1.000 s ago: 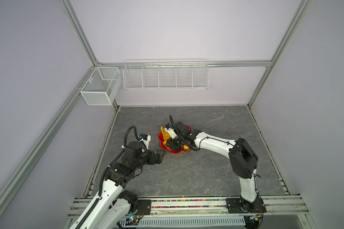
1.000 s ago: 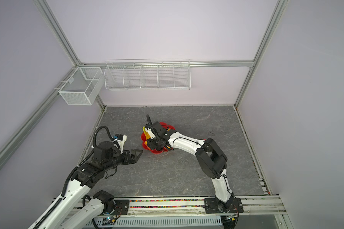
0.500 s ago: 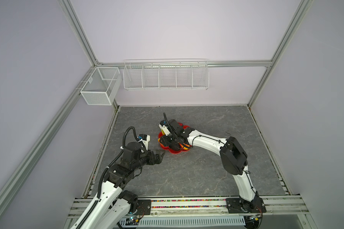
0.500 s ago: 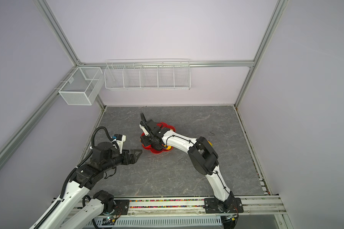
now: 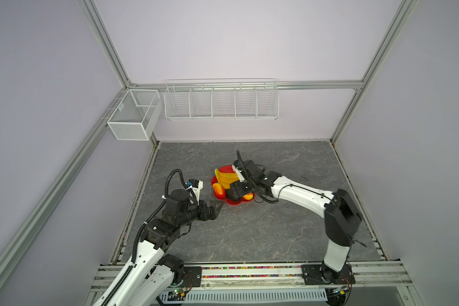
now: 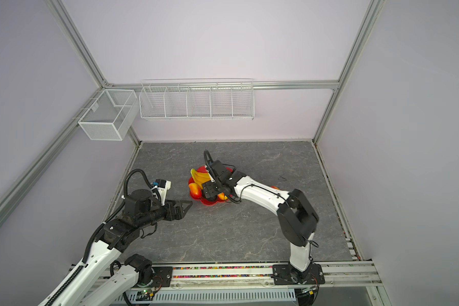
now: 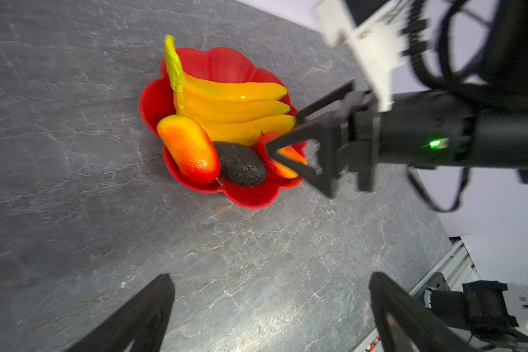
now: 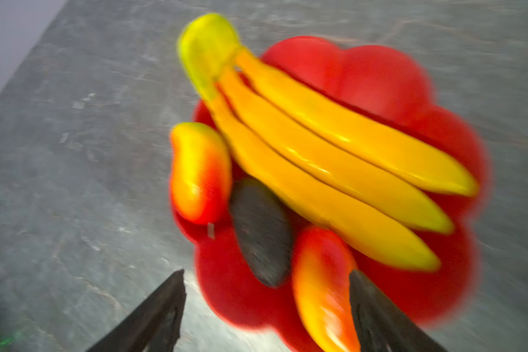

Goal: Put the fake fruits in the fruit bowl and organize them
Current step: 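Grasp the last mango on the table with the right gripper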

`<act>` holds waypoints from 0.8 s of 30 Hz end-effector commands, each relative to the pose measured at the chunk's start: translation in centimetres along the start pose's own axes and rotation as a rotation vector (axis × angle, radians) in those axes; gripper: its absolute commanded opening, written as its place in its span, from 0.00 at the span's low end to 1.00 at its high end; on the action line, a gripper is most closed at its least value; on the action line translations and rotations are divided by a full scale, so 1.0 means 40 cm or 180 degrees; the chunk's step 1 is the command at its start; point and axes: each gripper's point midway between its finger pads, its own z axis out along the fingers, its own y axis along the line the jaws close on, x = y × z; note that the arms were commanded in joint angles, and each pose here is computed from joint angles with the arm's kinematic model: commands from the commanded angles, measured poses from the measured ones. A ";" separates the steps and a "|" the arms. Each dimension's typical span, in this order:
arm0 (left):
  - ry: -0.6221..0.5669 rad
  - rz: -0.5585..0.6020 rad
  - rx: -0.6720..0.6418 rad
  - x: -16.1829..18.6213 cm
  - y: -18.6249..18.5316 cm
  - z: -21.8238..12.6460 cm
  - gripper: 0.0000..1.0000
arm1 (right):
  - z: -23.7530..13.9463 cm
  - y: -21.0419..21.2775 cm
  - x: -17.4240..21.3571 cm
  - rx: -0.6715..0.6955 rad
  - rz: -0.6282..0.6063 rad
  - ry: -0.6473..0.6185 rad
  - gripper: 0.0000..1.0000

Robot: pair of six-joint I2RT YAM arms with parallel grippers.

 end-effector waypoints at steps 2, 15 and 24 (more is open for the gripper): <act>0.0252 0.0035 0.0201 0.035 -0.028 0.029 0.99 | -0.107 -0.342 0.153 0.1138 0.0696 0.0403 0.87; 0.0189 0.0057 0.0130 0.032 -0.020 0.024 0.99 | -0.091 -0.594 0.299 0.1572 0.0790 0.1022 0.93; 0.0217 0.0053 0.0074 0.034 -0.011 0.029 0.99 | -0.007 -0.653 0.313 0.1413 0.0726 0.1135 0.88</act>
